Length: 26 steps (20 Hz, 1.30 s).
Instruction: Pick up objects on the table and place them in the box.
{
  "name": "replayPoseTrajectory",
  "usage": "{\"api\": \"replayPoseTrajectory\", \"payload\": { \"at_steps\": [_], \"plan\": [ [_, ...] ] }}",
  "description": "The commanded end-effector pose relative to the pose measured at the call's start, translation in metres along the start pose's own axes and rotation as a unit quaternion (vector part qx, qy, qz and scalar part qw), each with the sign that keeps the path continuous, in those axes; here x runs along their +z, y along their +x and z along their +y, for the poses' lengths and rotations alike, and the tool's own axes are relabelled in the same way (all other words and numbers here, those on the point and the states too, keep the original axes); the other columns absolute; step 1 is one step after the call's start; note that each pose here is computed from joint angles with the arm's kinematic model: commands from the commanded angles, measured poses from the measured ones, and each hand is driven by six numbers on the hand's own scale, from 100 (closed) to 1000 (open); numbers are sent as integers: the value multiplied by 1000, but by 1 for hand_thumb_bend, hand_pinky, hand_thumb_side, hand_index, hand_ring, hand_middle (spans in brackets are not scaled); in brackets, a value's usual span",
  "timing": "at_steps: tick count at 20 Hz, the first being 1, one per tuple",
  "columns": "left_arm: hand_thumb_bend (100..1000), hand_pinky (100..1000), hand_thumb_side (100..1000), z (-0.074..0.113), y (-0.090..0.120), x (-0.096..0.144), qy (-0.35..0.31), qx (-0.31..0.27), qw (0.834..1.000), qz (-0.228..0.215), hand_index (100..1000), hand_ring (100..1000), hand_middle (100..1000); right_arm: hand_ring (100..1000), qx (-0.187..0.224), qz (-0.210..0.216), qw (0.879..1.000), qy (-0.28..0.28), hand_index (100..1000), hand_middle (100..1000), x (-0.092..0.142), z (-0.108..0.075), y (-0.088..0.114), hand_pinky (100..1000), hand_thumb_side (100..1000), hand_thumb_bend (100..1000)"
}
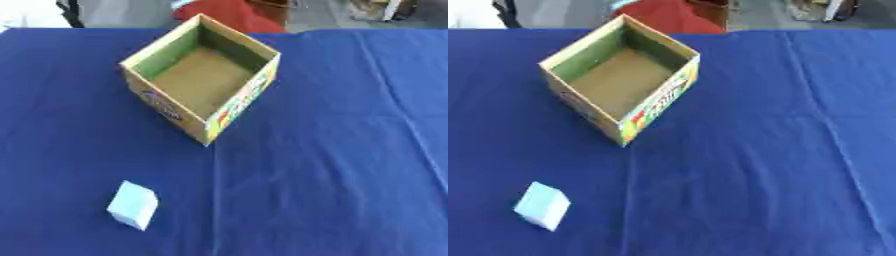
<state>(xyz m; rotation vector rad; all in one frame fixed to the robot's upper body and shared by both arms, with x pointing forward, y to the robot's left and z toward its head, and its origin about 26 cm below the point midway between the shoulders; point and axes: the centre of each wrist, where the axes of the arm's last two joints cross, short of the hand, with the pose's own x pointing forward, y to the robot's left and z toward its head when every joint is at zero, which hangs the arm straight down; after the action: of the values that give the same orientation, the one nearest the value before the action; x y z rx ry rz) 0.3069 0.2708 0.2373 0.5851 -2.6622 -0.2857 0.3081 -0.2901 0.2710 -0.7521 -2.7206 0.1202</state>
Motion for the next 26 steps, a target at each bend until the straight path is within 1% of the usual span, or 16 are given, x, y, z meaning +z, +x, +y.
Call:
{"api": "replayPoseTrajectory", "payload": {
  "at_steps": [1,3,5,7,8,9,12,16,18,21,24,26],
  "plan": [
    [163,713,858,6,3,-5,2,-10,1000,-12,878,758,767,751,0,-17,1000,-4,796,846,-7,-4,6,706,1000,100],
    [157,714,852,10,3,-6,-13,-24,1000,-13,879,757,767,751,1,-17,1000,-3,796,846,-7,-5,6,706,1000,100],
    [148,714,847,16,2,-5,-44,-53,998,-14,878,756,767,751,2,-16,1000,-1,796,846,-6,-5,5,706,1000,100],
    [139,707,849,22,2,-5,-87,-87,992,-11,877,751,768,751,4,-16,1000,1,796,846,-6,-6,5,706,1000,100],
    [132,702,872,25,2,-5,-115,-104,988,-10,878,744,768,751,4,-16,1000,2,797,847,-6,-6,5,706,1000,100],
    [132,702,875,28,2,-4,-148,-119,982,-8,879,744,768,751,4,-16,1000,3,797,847,-6,-5,5,706,1000,100],
    [122,707,893,37,3,-5,-247,-165,955,-1,876,743,768,752,5,-17,1000,5,797,846,-6,-6,5,707,1000,100],
    [121,721,903,48,5,-7,-342,-209,916,12,871,753,776,752,5,-19,1000,9,797,846,-7,-5,6,707,1000,100],
    [132,726,905,51,4,-5,-383,-226,895,16,872,758,781,752,5,-19,1000,11,797,846,-7,-5,6,707,1000,100],
    [157,731,894,56,4,0,-431,-236,870,24,873,763,785,752,5,-20,1000,15,797,845,-7,-5,6,708,1000,100],
    [219,738,866,59,2,6,-482,-244,841,38,879,773,793,752,6,-20,1000,17,797,846,-7,-5,6,708,1000,100],
    [239,743,852,61,2,9,-509,-250,822,41,879,779,797,752,7,-19,1000,18,797,846,-6,-6,6,708,1000,100]
  ]
}}
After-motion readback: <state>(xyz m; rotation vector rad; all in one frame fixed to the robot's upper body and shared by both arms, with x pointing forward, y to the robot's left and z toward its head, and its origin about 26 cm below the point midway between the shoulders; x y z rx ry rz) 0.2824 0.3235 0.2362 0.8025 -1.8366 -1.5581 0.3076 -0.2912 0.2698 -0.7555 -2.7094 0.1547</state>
